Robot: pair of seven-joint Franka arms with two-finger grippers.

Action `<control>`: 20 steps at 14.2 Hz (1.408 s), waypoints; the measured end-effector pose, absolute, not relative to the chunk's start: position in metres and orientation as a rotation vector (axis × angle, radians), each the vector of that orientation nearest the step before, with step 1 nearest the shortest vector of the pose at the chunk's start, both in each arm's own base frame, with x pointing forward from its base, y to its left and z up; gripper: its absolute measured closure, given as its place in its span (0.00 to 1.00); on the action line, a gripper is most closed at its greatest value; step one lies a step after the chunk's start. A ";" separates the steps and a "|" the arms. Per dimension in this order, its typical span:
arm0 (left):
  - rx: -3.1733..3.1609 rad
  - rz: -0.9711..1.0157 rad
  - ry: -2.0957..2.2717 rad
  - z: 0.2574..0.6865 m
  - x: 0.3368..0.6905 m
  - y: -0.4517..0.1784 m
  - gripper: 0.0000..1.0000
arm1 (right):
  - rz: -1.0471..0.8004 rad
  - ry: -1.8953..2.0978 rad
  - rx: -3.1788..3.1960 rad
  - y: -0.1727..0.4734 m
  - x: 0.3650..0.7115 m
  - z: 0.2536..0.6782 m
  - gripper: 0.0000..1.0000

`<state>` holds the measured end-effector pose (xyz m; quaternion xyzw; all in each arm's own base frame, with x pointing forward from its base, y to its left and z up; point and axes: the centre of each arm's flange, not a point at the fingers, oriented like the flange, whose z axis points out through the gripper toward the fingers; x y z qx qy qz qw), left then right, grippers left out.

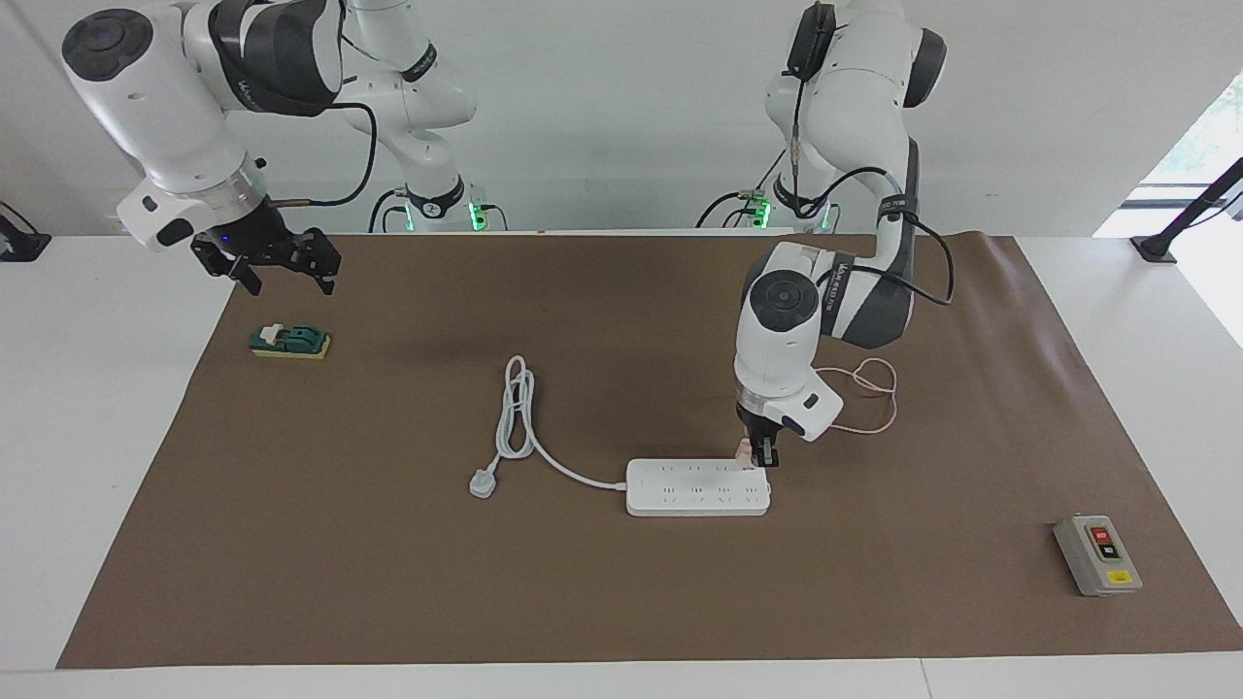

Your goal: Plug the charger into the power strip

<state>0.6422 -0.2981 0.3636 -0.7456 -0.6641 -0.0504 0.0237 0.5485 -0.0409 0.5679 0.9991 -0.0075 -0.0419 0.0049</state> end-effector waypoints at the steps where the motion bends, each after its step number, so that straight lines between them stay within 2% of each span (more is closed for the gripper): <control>1: -2.310 -0.157 -2.057 0.364 0.643 -0.298 0.68 | -0.131 -0.024 3.129 -0.041 0.548 0.568 0.00; 4: -2.313 -0.150 -2.060 0.348 0.648 -0.299 0.68 | -0.131 -0.024 3.129 -0.041 0.548 0.568 0.00; 13: -2.331 -0.149 -2.034 0.348 0.648 -0.299 0.68 | -0.130 -0.024 3.129 -0.041 0.548 0.568 0.00; 16: -2.348 -0.135 -1.981 0.334 0.650 -0.295 0.45 | -0.130 -0.024 3.129 -0.041 0.548 0.568 0.00; 17: -2.358 -0.140 -1.969 0.339 0.652 -0.291 0.30 | -0.130 -0.024 3.129 -0.041 0.548 0.568 0.00; 20: -2.418 -0.169 -1.898 0.395 0.664 -0.251 0.00 | -0.130 -0.024 3.129 -0.041 0.548 0.568 0.00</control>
